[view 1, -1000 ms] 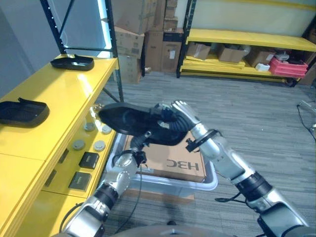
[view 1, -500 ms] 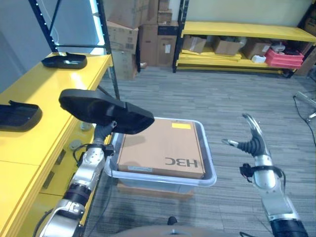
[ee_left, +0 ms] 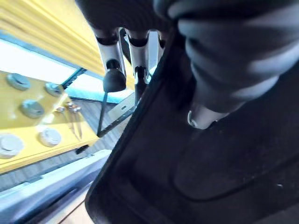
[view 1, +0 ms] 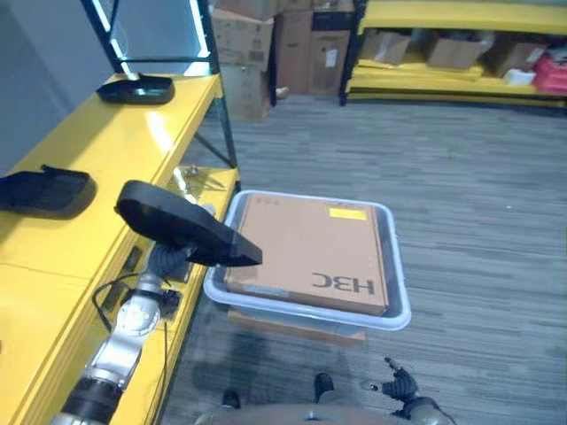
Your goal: Move parts from the plastic box to the shelf.
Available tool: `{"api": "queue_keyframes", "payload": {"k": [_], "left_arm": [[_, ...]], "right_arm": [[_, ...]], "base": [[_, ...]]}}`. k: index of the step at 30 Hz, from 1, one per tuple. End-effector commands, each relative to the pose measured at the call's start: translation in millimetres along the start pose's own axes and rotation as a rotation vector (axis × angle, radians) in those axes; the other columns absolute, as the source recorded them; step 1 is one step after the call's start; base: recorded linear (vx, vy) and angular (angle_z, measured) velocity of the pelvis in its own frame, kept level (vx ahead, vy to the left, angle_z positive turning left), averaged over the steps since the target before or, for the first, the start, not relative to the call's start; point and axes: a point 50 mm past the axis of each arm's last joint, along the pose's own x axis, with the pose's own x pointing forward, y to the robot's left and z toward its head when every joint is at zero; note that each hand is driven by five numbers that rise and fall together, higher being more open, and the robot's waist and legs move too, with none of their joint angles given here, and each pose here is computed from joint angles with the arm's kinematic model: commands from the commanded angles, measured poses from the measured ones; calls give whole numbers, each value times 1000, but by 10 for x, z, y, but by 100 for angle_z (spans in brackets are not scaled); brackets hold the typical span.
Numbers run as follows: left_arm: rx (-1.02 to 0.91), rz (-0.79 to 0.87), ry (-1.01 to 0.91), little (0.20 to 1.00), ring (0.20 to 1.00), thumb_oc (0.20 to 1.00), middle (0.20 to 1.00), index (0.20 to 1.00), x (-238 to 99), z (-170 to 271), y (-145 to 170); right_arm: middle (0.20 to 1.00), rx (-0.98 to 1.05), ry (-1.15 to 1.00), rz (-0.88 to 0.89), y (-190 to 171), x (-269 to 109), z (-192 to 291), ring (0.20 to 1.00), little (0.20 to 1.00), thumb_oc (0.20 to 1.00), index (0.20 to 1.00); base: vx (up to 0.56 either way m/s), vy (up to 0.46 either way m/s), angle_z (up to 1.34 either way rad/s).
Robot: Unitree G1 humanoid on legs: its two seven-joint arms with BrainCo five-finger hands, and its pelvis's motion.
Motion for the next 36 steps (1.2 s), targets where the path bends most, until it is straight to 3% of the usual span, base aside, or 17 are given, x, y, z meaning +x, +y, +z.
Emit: {"api": "queue_keyframes", "payload": {"k": [1,7,20,23,32,36], "left_arm": [[-79,165,-267,200,200,200,200,200,140,478,364],[-76,172,-352,200,200,200,200,200,145,669,399],[38,1,-514,200,200,200,200,200,206,1059,412],[70,-31,-528,200,200,200,200,200,124,1099,492],[120,-39,-563,200,200,200,200,200,94,1186,529],[65,-105,-622,200,200,200,200,200,220,1321,420]], "right_arm": [[1000,42,6,-7,-6,126,158,1000,1000,1000,1000],[1000,74,139,-41,-88,168,5,1000,1000,1000,1000],[1000,216,428,-141,-276,-52,-612,1000,1000,1000,1000],[1000,217,420,-117,-224,-24,-556,1000,1000,1000,1000],[1000,178,116,27,108,230,247,1000,1000,1000,1000],[1000,146,109,61,223,183,195,1000,1000,1000,1000]], "base": [[-223,-184,80],[-165,-111,88],[-44,24,132],[83,287,55],[0,191,-5],[45,5,119]]}}
